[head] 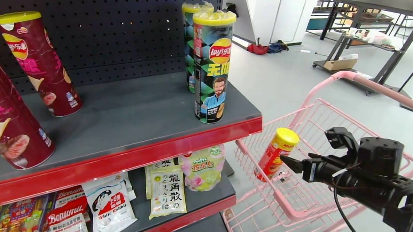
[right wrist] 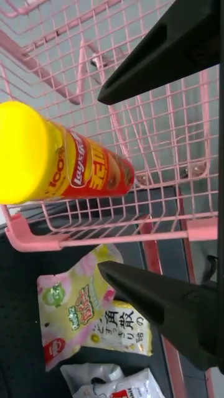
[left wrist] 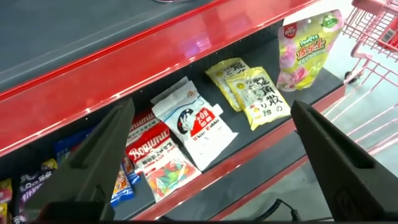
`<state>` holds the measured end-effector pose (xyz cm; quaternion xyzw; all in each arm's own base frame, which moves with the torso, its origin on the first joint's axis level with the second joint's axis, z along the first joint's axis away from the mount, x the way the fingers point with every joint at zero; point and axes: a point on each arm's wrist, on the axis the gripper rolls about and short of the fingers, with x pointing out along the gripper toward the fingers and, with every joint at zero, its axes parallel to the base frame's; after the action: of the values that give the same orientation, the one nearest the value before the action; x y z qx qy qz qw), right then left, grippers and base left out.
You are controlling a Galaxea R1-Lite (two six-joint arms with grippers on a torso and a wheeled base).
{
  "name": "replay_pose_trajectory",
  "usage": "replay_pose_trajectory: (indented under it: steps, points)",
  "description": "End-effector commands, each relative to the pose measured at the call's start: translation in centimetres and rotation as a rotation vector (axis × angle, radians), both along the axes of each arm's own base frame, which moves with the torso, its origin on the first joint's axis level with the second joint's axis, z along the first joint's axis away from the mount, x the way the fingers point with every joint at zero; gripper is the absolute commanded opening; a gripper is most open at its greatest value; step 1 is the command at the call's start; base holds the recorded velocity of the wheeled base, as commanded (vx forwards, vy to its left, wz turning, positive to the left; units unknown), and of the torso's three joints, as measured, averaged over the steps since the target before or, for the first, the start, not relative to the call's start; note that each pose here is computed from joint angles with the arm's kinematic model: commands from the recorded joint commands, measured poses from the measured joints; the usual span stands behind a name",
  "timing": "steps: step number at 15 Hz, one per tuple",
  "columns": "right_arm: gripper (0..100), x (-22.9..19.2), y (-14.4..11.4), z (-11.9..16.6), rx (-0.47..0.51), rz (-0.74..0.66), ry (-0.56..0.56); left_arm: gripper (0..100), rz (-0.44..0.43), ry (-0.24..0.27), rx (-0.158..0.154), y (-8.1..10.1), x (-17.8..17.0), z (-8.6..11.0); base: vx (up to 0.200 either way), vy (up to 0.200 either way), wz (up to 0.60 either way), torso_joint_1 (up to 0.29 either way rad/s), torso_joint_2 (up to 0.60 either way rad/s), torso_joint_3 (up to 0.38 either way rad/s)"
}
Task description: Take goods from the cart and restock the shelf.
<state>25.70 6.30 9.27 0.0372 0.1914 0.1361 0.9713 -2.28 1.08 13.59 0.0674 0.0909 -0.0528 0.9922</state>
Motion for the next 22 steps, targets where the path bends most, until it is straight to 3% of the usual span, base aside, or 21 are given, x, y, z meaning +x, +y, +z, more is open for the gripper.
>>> replay_pose_trajectory:
  steps: [1, 10, 14, 22]
  points:
    - [100, 2.2, 0.1, -1.8, -0.011, -0.008, 0.045, 100, 0.002, 0.007, 0.003, 0.0, 0.1, 0.0, 0.0, 0.0, 0.0, 0.0, 0.0, 0.0]
    - [100, 6.2, -0.1, -2.4, 0.04, -0.011, 0.019, 100, 0.002, 0.013, 0.005, 0.0, 0.1, -0.2, 0.0, 0.0, 0.0, 0.0, 0.0, 0.0]
    - [100, 7.2, -0.2, -3.2, 0.043, -0.014, 0.028, 100, -0.003, 0.013, 0.032, 0.0, 0.1, -0.4, 0.0, 0.0, 0.0, 0.0, 0.0, 0.0]
    - [100, 9.2, -0.3, -4.5, 0.052, -0.006, 0.036, 100, -0.003, 0.031, 0.037, -0.1, 0.2, -0.7, 0.0, 0.0, 0.0, 0.0, 0.0, 0.0]
